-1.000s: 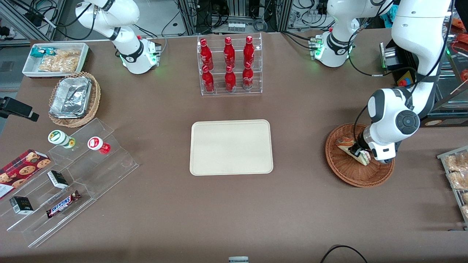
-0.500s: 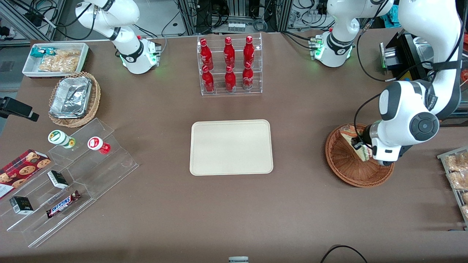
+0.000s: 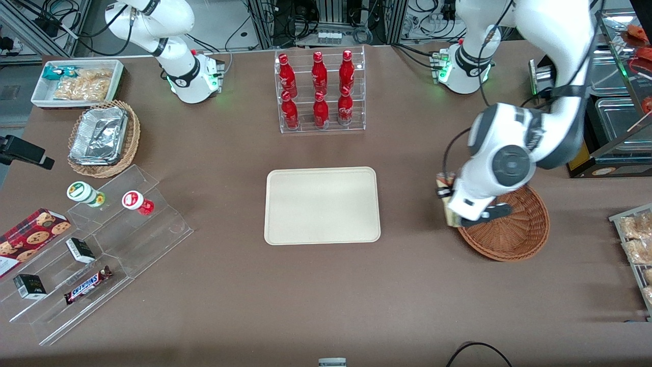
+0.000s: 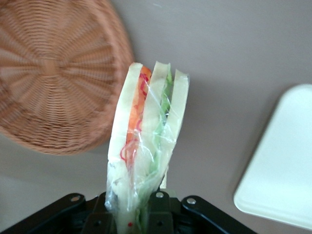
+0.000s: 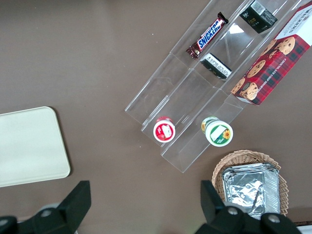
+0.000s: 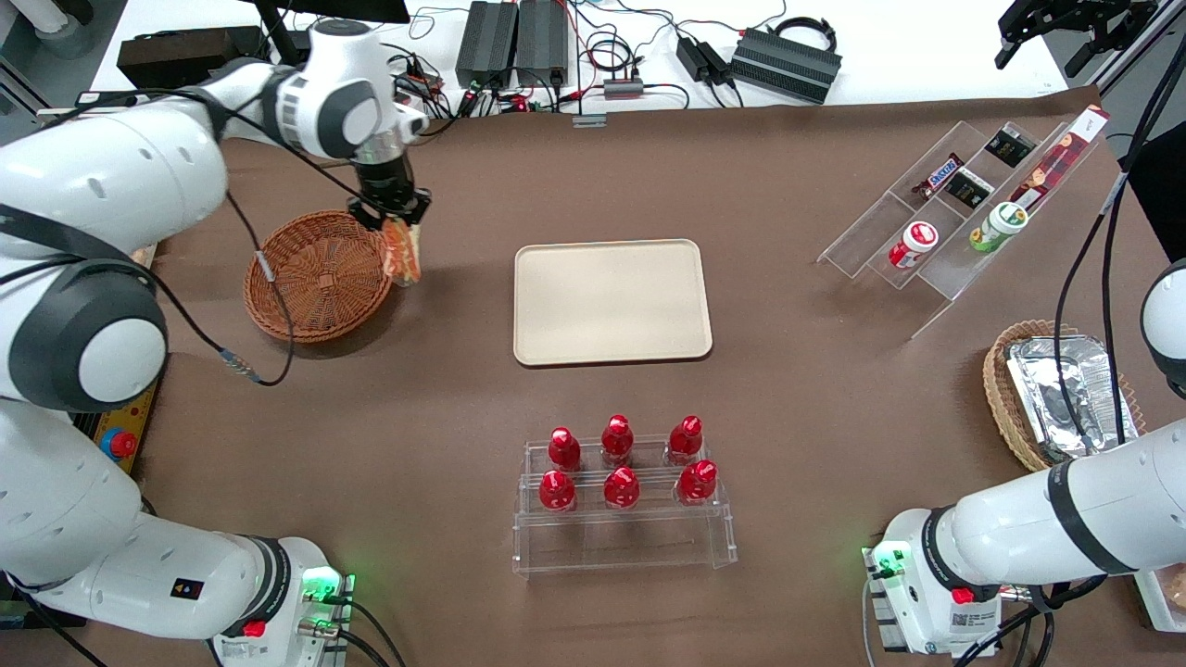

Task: Place sandwich from basket to tray
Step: 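Lift the sandwich and carry it with the left gripper to the cream tray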

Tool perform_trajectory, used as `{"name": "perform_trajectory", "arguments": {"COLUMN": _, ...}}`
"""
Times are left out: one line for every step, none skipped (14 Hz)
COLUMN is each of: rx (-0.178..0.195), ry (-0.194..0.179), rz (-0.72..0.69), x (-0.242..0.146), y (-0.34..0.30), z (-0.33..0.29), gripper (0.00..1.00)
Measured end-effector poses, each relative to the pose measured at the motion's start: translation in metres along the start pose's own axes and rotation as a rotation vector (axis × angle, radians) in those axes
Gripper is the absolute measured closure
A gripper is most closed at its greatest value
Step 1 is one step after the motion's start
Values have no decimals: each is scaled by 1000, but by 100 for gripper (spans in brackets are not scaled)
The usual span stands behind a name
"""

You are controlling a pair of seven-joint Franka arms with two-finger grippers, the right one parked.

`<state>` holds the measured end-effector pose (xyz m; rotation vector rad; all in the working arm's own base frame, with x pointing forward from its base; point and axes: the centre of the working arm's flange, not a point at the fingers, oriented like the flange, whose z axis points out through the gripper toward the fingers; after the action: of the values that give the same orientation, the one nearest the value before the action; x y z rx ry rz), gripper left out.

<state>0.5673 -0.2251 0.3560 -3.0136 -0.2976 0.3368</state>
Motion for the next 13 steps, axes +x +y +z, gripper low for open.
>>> {"name": "perform_trajectory", "arguments": {"rx": 8, "ry": 1, "rz": 31, "x": -7, "y": 23, "z": 5, "gripper": 84}}
{"name": "perform_trajectory", "arguments": {"rx": 13, "ry": 2, "rz": 49, "x": -13, "y": 45, "z": 10, "gripper": 84}}
{"name": "perform_trajectory", "arguments": {"rx": 18, "ry": 4, "rz": 59, "x": -18, "y": 68, "z": 15, "gripper": 84}}
{"name": "perform_trajectory", "arguments": {"rx": 24, "ry": 5, "rz": 65, "x": -23, "y": 90, "z": 22, "gripper": 84}}
{"name": "perform_trajectory", "arguments": {"rx": 29, "ry": 6, "rz": 69, "x": -30, "y": 113, "z": 30, "gripper": 84}}
{"name": "perform_trajectory", "arguments": {"rx": 32, "ry": 10, "rz": 72, "x": -37, "y": 136, "z": 36, "gripper": 84}}
{"name": "perform_trajectory", "arguments": {"rx": 32, "ry": 17, "rz": 71, "x": -44, "y": 158, "z": 42, "gripper": 84}}
{"name": "perform_trajectory", "arguments": {"rx": 31, "ry": 23, "rz": 68, "x": -50, "y": 180, "z": 47, "gripper": 84}}
{"name": "perform_trajectory", "arguments": {"rx": 30, "ry": 29, "rz": 67, "x": -58, "y": 200, "z": 53, "gripper": 84}}
{"name": "perform_trajectory", "arguments": {"rx": 31, "ry": 33, "rz": 65, "x": -66, "y": 218, "z": 59, "gripper": 84}}
{"name": "perform_trajectory", "arguments": {"rx": 29, "ry": 38, "rz": 63, "x": -73, "y": 236, "z": 67, "gripper": 84}}
{"name": "perform_trajectory", "arguments": {"rx": 23, "ry": 45, "rz": 64, "x": -78, "y": 252, "z": 74, "gripper": 84}}
{"name": "perform_trajectory", "arguments": {"rx": 15, "ry": 53, "rz": 68, "x": -81, "y": 267, "z": 81, "gripper": 84}}
